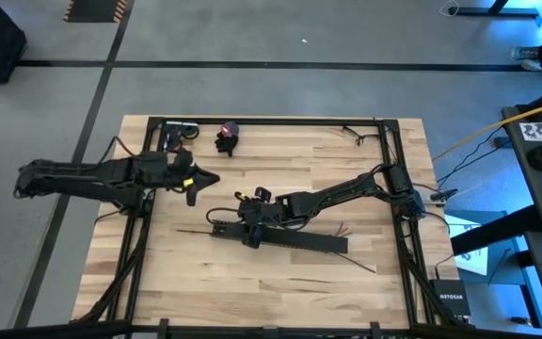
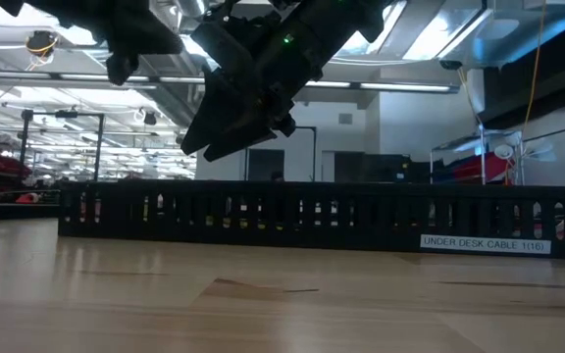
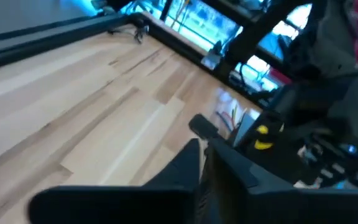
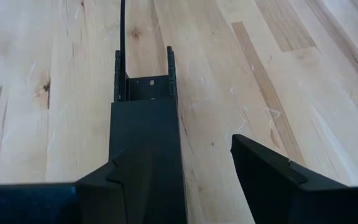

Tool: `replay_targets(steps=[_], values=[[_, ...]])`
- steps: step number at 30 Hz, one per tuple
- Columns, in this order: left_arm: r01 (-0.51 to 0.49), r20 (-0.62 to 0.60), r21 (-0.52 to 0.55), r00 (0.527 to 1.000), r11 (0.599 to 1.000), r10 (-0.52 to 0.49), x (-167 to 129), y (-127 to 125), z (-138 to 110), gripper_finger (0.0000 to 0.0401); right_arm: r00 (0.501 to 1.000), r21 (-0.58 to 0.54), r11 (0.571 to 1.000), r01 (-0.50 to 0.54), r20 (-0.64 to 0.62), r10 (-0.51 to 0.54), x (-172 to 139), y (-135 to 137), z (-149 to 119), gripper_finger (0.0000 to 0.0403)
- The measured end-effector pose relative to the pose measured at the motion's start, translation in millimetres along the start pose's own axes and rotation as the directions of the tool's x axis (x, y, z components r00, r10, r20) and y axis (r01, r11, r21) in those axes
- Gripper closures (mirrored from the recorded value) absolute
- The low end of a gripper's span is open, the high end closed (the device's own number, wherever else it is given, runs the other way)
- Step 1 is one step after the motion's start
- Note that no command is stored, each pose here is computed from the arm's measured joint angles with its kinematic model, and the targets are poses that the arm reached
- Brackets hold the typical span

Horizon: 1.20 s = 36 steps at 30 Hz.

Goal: Ziptie cables
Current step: Close the black cable duct with the cable duct cover

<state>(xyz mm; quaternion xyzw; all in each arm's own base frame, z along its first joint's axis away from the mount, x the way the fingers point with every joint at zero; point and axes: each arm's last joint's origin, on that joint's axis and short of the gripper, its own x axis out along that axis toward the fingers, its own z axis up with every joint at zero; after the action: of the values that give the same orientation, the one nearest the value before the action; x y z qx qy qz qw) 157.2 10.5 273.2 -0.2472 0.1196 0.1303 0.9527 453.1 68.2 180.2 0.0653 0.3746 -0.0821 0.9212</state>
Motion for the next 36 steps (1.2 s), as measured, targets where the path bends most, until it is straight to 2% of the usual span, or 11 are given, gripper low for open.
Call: replay_targets(steps=[3, 10, 12, 13, 16, 21, 26, 30, 36], values=[[0.01, 0.0, 0.014, 1.0, 1.0, -0.01, -0.5, -0.4, 0.3, 0.0315, 1.0, 0.0, 1.0, 0.0, -0.001, 0.0, 0.0, 0.0, -0.1, 0.0194], [-0.006, -0.014, 0.081, 1.0, 0.997, 0.007, 0.0, 2.0, -0.6, 0.0078, 1.0, 0.0, 1.0, 0.0, 0.0, 0.0, 0.0, 0.0, 0.0, 0.0194], [-0.01, -0.012, 0.117, 1.0, 0.993, 0.011, 0.0, 2.8, -0.1, 0.0027, 1.0, 0.0, 1.0, 0.0, 0.0, 0.0, 0.0, 0.0, 0.0, 0.0194], [-0.012, -0.009, 0.136, 1.0, 0.991, 0.014, 0.0, 3.2, 0.3, 0.0015, 1.0, 0.0, 1.0, 0.0, 0.0, 0.0, 0.0, 0.0, 0.0, 0.0194], [-0.014, -0.006, 0.189, 1.0, 0.982, 0.015, 0.0, 3.4, 0.6, 0.0015, 1.0, 0.0, 1.0, 0.0, 0.0, 0.0, 0.0, 0.0, 0.0, 0.0194], [-0.014, -0.01, 0.134, 1.0, 0.991, 0.016, 0.2, 3.5, 0.2, 0.0025, 1.0, 0.0, 1.0, 0.0, 0.0, 0.0, 0.0, 0.0, 0.0, 0.0194], [-0.013, -0.006, 0.196, 1.0, 0.98, 0.014, 0.5, 3.3, 0.5, 0.0026, 1.0, 0.0, 1.0, 0.0, 0.0, 0.0, 0.0, 0.0, 0.0, 0.0194], [-0.016, -0.02, 0.203, 1.0, 0.979, 0.021, 0.6, 3.8, -0.8, 0.0026, 1.0, 0.0, 1.0, 0.0, 0.0, 0.0, 0.0, 0.0, 0.0, 0.0194], [0.036, -0.145, 0.296, 0.989, 0.955, 0.008, -3.4, 3.4, -12.8, 0.0026, 1.0, -0.001, 1.0, 0.001, -0.004, -0.001, 0.1, -0.1, -0.6, 0.0194]])
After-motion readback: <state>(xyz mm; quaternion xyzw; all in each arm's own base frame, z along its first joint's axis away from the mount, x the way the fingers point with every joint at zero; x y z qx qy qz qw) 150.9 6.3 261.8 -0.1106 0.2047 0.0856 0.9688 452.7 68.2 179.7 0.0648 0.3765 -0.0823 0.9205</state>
